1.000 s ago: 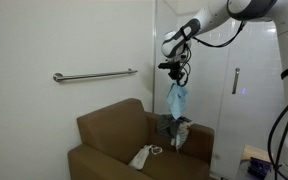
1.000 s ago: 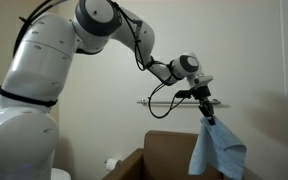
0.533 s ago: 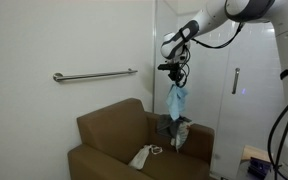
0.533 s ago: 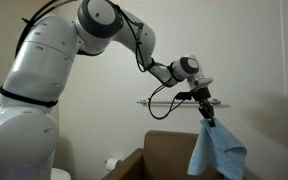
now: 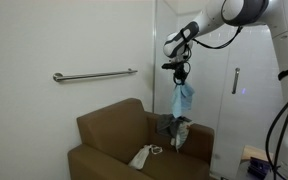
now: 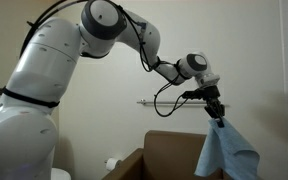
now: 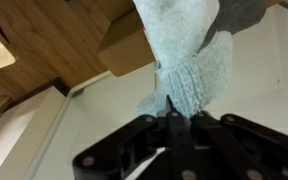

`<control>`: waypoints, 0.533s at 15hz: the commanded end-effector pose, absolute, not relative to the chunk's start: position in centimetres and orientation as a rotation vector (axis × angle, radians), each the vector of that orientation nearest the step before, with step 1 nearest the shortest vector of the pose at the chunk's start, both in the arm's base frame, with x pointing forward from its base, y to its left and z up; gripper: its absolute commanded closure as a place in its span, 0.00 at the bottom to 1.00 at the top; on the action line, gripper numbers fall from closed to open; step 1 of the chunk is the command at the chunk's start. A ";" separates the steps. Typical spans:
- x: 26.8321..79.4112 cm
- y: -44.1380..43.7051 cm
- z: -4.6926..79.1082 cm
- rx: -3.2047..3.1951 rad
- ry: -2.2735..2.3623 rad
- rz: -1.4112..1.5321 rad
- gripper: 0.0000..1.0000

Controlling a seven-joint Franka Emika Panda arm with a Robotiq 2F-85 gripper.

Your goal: Pick up all the clothes and place them on the sofa arm

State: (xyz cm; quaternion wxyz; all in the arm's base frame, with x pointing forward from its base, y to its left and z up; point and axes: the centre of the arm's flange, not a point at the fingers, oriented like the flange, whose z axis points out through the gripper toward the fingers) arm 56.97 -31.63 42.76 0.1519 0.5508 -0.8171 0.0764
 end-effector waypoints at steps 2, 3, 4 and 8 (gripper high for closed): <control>57.5 -34.7 42.8 1.452 -2.444 0.132 0.99; 57.5 -35.2 42.7 1.439 -2.454 0.119 0.99; 57.6 -35.5 42.8 1.425 -2.462 0.111 0.99; 57.9 -36.6 42.2 1.390 -2.478 0.082 0.70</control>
